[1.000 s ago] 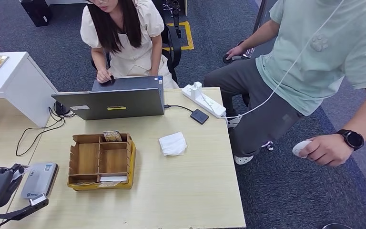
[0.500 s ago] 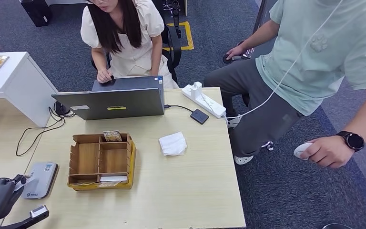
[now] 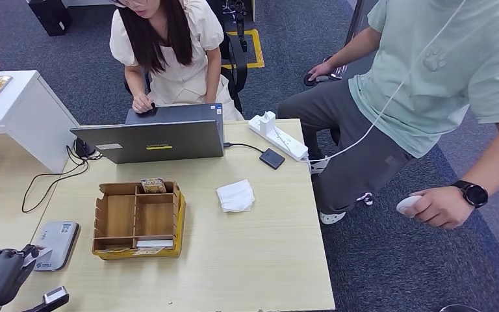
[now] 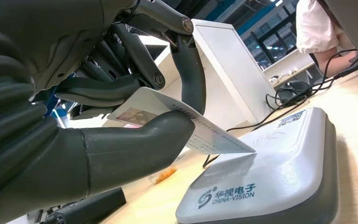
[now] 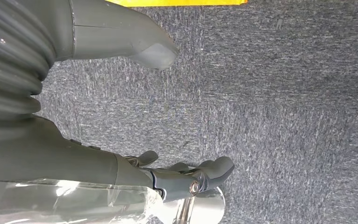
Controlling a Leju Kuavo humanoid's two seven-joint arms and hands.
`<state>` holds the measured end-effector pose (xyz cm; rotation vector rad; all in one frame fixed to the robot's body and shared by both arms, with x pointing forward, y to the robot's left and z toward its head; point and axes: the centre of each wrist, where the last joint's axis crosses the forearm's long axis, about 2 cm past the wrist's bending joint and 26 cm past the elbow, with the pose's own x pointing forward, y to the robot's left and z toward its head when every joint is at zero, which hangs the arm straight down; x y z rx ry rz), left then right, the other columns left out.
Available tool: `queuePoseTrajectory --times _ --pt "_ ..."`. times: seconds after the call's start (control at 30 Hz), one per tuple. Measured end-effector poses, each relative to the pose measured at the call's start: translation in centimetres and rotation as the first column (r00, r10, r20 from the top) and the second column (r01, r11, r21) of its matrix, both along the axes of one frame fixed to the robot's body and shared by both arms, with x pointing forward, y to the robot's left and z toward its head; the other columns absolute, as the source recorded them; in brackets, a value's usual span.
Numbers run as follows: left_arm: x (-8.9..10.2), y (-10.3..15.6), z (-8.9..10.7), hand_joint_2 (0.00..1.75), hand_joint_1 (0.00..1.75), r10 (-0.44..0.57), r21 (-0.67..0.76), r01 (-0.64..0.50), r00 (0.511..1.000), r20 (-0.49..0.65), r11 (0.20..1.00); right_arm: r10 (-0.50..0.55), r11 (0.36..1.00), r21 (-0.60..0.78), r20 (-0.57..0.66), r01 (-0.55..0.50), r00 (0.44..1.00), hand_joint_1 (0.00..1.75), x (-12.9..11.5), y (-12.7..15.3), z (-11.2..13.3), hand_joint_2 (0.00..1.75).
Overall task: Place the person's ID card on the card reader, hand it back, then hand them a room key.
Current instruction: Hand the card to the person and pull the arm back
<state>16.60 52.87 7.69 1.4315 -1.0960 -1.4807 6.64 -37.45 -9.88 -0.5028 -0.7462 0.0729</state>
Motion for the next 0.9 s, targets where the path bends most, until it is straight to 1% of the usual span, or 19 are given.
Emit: queuePoseTrajectory --times 0.2,0.37,0.9 --pt "-0.1 -0.2 -0.2 1.75 1.75 0.007 -0.018 -0.007 1.0 -0.001 1.0 0.002 1.0 -0.003 0.001 -0.002 1.0 0.0 0.0 0.0 0.0 1.75" --pt "-0.2 -0.9 -0.7 1.75 1.75 0.011 -0.06 -0.011 1.0 0.002 0.998 0.002 1.0 -0.008 0.001 -0.002 1.0 0.0 0.0 0.0 0.0 1.75" --pt "-1.1 -2.5 -3.3 1.75 1.75 0.045 -0.136 -0.046 0.999 -0.01 0.99 0.002 1.0 -0.015 0.003 -0.002 1.0 0.0 0.0 -0.1 0.0 1.75"
